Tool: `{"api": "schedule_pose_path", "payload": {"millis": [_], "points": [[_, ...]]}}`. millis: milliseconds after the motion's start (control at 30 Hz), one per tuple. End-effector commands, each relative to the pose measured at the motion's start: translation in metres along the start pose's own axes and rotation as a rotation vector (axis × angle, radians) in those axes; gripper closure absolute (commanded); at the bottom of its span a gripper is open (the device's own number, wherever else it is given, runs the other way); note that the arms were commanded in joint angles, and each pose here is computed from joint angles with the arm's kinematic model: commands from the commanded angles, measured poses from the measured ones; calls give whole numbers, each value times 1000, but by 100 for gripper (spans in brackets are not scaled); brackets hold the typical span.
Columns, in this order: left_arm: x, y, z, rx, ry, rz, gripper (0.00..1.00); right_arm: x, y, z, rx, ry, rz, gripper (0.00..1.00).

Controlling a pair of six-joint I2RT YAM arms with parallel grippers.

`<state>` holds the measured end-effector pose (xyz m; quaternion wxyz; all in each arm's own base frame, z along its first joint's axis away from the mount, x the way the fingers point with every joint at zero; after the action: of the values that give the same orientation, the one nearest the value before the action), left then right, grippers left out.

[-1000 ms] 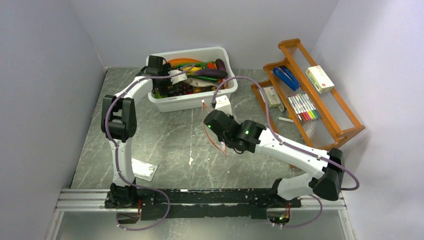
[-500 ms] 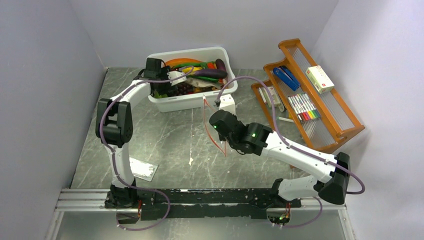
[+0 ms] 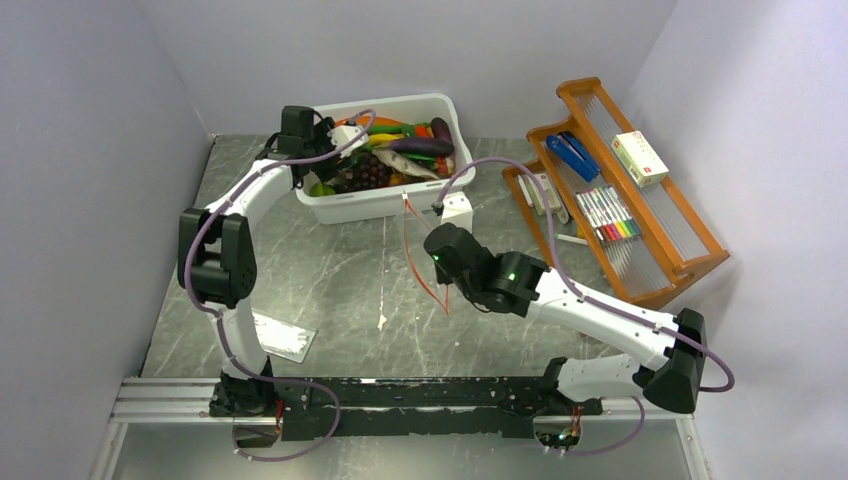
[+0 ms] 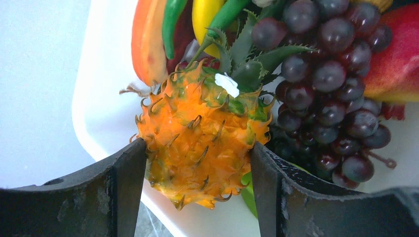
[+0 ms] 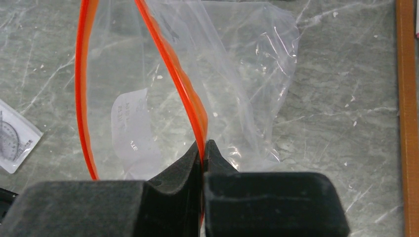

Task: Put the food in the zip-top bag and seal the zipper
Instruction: Pick up the fake fruit from the bin.

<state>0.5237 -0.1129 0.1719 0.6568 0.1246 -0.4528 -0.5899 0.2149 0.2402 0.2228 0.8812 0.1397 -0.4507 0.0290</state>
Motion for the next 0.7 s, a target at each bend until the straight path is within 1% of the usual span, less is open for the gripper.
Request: {"api": "schedule_pose_path", "payload": {"millis": [0, 133, 367, 667], "points": [[42, 32, 19, 57, -150, 80, 66, 5, 6, 1, 34, -19, -36, 100], [39, 32, 24, 69, -125, 99, 67, 9, 4, 5, 41, -35, -38, 100], [41, 40, 41, 107, -107, 126, 67, 8, -1, 8, 46, -48, -46, 100], [47, 36, 68, 146, -123, 309, 69, 8, 3, 5, 52, -47, -77, 100]]}}
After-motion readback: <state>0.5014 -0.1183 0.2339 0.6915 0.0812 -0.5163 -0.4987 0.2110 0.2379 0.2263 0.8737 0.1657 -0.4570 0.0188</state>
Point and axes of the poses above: each gripper's point midway between its finger pads, its own z axis back along the fingers, its own y axis along the line the jaws close on, x = y × z, the point moved 2 cm from there along z, back along the fingers, and after that the axes turned 14 degrees about -z, right-handed, at the moved point
